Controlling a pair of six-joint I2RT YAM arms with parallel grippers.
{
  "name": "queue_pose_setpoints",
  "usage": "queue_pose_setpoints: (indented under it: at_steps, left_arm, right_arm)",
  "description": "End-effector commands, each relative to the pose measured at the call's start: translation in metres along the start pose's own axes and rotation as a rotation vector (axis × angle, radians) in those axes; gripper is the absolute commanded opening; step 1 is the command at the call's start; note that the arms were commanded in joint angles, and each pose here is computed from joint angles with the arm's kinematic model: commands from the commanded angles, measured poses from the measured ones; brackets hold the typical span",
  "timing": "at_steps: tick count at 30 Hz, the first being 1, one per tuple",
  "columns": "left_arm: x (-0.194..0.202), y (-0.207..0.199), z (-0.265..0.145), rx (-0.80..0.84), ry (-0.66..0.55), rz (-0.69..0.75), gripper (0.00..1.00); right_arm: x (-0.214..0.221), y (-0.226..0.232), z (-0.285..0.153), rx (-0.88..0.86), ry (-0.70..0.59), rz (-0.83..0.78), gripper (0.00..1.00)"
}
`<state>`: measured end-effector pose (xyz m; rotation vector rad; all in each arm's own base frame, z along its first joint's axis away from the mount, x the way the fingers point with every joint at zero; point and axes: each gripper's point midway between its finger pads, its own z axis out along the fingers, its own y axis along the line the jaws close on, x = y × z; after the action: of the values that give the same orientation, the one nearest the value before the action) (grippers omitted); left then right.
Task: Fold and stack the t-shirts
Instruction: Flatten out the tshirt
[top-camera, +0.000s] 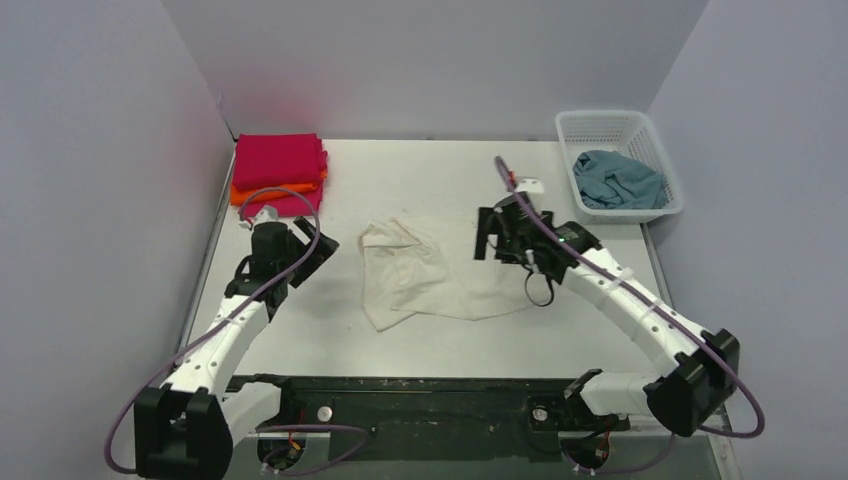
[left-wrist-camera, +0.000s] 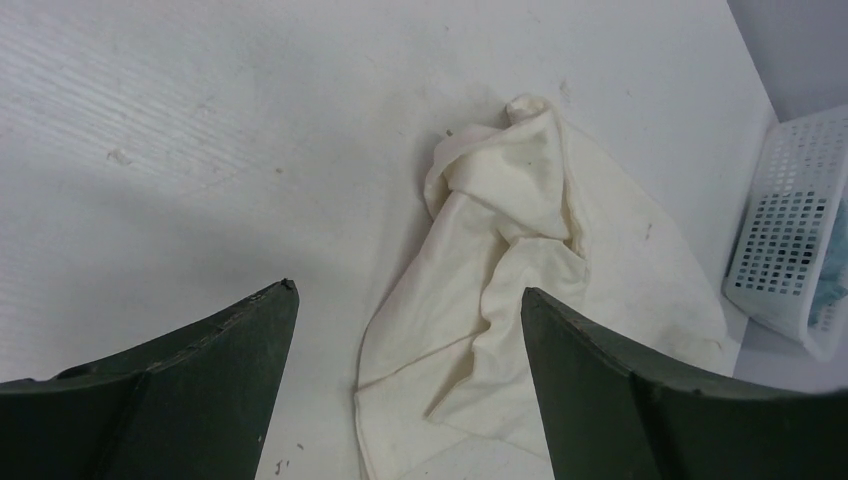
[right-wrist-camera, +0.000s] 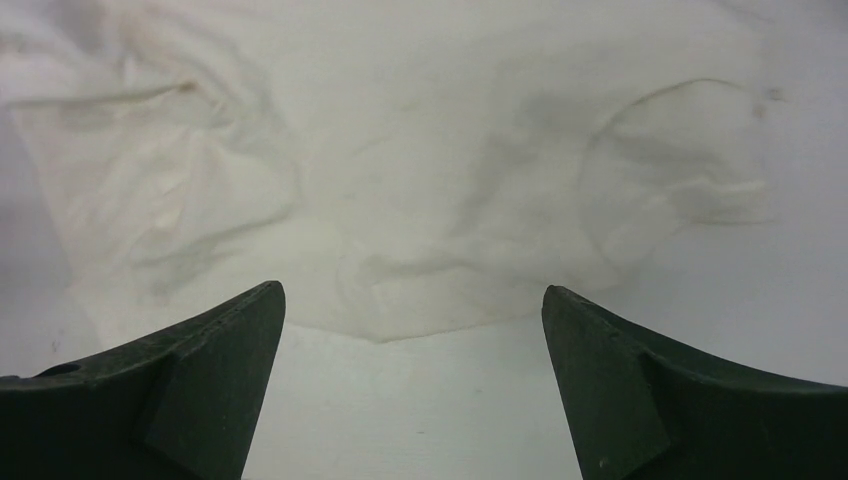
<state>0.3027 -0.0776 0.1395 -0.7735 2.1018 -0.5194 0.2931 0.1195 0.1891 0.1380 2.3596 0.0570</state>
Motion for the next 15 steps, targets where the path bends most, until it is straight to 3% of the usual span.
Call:
queue_pose_setpoints:
  at_steps: [1, 7, 12, 15]
  left_arm:
    - [-0.019, -0.047, 0.022, 0.247, 0.049, 0.01, 0.93]
    - [-0.018, -0.061, 0.051, 0.295, 0.093, 0.076, 0.93]
    - [-0.003, -0.066, 0.077, 0.323, 0.165, 0.144, 0.93]
    - [0.012, -0.064, 0.095, 0.271, 0.213, 0.198, 0.93]
  right_arm:
    - [0.046, 0.105, 0.019, -0.225, 0.073, -0.134, 0.95]
    - [0.089, 0.206, 0.041, -0.343, 0.149, -0.173, 0.91]
    - [0.102, 0.248, 0.063, -0.326, 0.149, -0.169, 0.87]
    - [0.117, 0.249, 0.082, -0.252, 0.153, -0.179, 0.85]
